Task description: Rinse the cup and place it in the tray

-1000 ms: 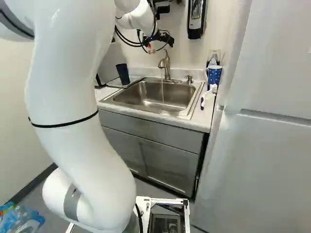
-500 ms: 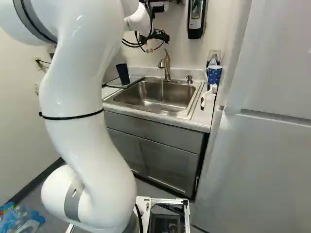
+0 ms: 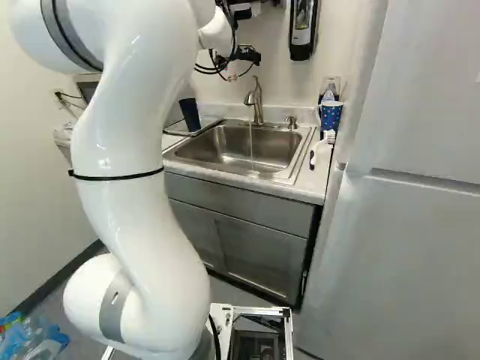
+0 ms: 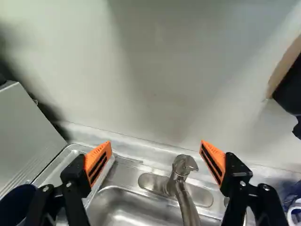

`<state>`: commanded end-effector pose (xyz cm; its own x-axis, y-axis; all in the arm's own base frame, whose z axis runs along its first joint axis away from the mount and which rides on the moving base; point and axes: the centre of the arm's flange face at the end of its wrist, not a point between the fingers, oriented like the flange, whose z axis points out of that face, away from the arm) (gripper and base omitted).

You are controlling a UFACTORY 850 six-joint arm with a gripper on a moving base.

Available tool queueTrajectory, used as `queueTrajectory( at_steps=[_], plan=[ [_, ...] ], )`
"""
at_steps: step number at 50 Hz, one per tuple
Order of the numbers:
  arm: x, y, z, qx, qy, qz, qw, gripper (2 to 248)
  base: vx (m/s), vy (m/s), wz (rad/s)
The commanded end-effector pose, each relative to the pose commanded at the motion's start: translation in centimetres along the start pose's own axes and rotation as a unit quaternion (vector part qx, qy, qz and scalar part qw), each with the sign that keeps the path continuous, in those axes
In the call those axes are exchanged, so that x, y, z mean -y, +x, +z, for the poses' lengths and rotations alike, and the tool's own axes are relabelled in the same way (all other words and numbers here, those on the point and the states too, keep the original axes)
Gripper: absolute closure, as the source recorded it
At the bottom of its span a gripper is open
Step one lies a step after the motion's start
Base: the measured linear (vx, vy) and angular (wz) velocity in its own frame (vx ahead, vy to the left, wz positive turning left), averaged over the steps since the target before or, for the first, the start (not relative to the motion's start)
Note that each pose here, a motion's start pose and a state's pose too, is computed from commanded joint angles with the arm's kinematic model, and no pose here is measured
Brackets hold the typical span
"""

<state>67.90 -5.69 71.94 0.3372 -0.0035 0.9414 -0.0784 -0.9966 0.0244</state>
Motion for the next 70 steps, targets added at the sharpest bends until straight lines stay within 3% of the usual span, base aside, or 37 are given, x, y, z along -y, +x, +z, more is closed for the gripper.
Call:
queueTrajectory(
  at_steps=[48, 70],
  plan=[
    [0.7, -0.9, 1.1, 0.009, 0.005, -0.002, 0.9999, 3, 0.000, 0.000, 0.000],
    [0.7, -1.5, 0.9, 0.038, 0.003, -0.002, 0.9993, 3, 0.000, 0.000, 0.000]
  ],
)
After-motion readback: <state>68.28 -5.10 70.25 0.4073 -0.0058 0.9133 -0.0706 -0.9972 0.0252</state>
